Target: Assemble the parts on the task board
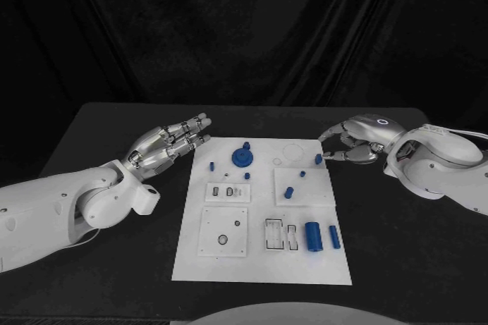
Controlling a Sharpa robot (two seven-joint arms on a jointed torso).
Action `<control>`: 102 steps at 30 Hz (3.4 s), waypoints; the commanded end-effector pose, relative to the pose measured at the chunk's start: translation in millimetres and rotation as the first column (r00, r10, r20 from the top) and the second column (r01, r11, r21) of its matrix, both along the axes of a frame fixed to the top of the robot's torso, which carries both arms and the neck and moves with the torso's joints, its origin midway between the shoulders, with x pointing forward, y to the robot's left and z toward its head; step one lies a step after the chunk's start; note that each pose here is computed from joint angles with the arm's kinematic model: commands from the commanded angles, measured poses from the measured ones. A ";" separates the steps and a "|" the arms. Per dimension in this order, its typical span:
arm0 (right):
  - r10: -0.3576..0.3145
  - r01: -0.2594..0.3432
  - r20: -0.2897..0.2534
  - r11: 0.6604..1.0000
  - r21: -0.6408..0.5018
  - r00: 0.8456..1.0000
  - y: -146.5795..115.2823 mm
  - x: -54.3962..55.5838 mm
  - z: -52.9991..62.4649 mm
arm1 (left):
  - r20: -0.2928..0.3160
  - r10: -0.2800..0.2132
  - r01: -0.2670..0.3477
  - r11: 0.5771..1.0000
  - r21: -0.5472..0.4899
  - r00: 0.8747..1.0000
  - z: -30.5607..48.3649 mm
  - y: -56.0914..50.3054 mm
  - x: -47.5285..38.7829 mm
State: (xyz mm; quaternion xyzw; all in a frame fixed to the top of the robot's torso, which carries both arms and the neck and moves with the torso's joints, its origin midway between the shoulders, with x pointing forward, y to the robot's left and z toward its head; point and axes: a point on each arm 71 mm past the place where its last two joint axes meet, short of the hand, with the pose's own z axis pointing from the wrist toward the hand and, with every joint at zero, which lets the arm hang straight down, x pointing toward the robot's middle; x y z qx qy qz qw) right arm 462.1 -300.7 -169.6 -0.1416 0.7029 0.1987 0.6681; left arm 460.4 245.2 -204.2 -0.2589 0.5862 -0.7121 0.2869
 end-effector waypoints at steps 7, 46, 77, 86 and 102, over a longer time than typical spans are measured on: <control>-0.046 0.046 0.033 0.999 0.009 0.998 -6.2 1.8 -10.7 | 0.051 -0.010 0.014 0.998 -0.066 0.999 4.4 -1.7 -1.4; -0.058 0.058 -0.021 0.998 -0.019 0.998 -0.8 10.2 -41.7 | 0.035 -0.022 0.024 0.998 -0.061 0.999 0.8 -2.3 -0.3; -0.045 0.044 -0.043 0.999 -0.032 0.998 6.1 15.4 -50.9 | 0.026 -0.029 0.030 0.998 -0.057 0.999 -0.4 -3.1 0.0; -0.038 0.037 -0.039 0.999 -0.029 0.999 9.0 16.5 -52.2 | 0.022 -0.032 0.033 0.998 -0.056 0.999 -0.9 -3.7 0.0; 0.024 -0.028 0.067 0.997 0.068 0.997 21.6 6.5 -40.2 | 0.016 -0.036 0.037 0.998 -0.054 0.999 -1.7 -3.3 -0.5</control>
